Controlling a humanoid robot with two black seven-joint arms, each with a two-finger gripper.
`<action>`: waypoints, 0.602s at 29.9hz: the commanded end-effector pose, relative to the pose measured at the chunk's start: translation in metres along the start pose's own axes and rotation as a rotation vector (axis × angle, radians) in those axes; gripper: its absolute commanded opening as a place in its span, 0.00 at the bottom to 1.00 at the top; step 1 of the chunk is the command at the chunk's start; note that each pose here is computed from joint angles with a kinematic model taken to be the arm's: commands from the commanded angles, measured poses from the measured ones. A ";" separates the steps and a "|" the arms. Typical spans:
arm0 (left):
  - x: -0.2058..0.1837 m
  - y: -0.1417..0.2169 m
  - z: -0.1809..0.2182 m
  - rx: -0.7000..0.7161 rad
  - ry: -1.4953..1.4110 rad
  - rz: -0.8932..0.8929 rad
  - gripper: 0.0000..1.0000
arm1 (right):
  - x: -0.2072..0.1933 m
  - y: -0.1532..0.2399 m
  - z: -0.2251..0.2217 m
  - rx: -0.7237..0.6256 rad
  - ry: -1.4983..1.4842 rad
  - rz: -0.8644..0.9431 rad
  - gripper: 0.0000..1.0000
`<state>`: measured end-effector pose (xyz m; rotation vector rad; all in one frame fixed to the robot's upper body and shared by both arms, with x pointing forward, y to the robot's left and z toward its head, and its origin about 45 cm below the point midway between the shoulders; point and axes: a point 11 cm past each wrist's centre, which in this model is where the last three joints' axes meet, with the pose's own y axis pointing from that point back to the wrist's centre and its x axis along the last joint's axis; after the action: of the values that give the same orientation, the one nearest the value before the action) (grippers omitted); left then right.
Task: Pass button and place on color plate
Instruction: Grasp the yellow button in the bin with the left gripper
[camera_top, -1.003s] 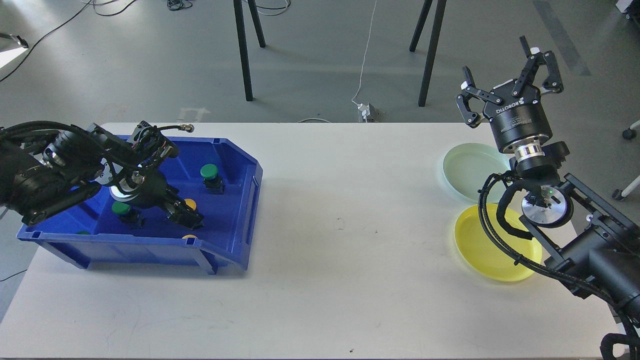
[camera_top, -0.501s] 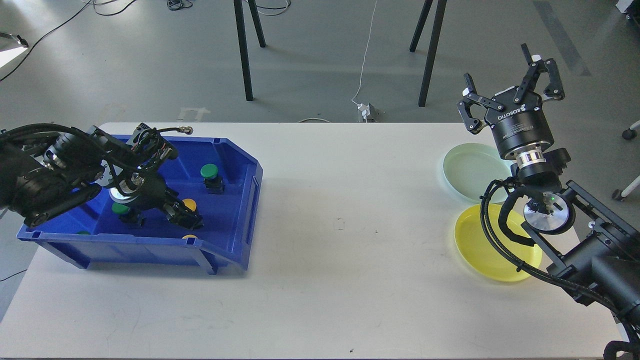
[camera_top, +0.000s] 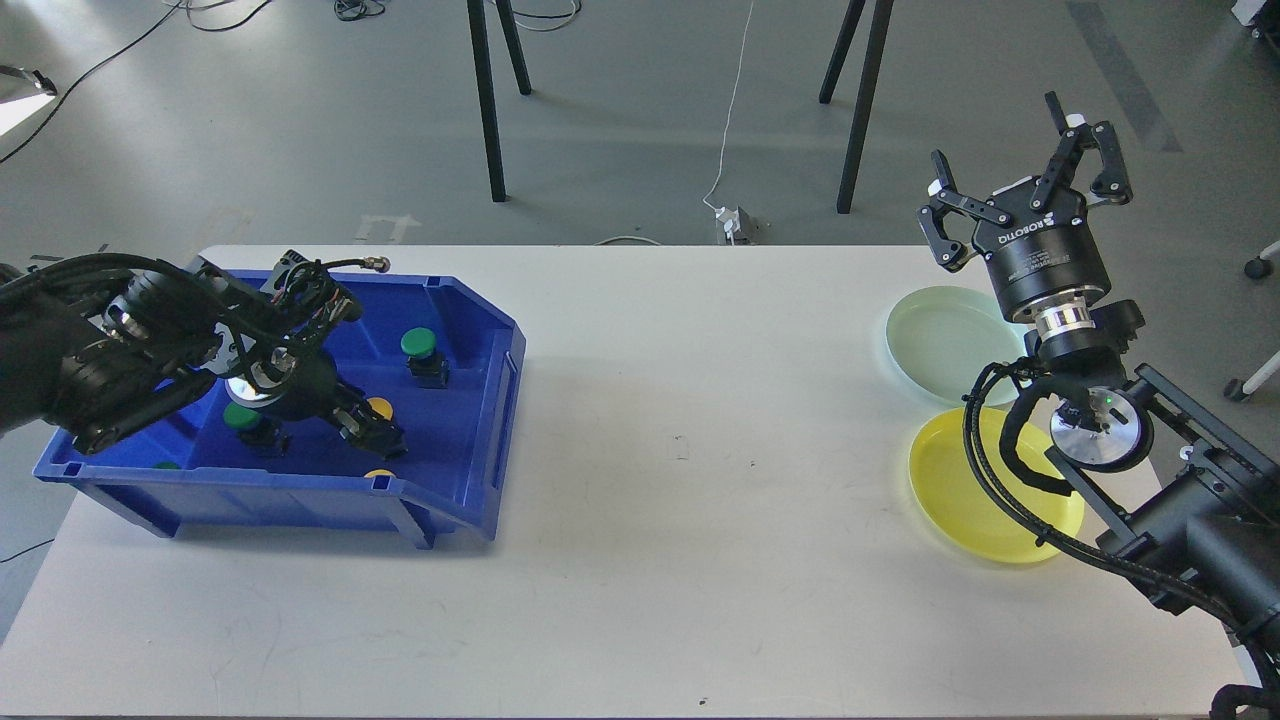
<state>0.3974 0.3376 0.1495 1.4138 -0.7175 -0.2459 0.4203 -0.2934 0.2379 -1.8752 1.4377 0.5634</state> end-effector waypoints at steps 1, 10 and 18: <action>-0.001 -0.002 0.000 0.001 0.001 -0.004 0.64 | 0.000 0.000 0.000 0.000 0.000 0.000 0.99; -0.004 -0.004 0.001 -0.001 0.004 -0.010 0.28 | 0.001 0.001 0.000 -0.001 0.000 0.002 0.99; -0.004 -0.003 0.000 -0.001 0.006 -0.008 0.00 | 0.001 0.001 0.000 -0.001 0.000 0.002 0.99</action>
<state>0.3942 0.3396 0.1441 1.4175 -0.7060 -0.2515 0.4199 -0.2936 0.2373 -1.8748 1.4391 0.5647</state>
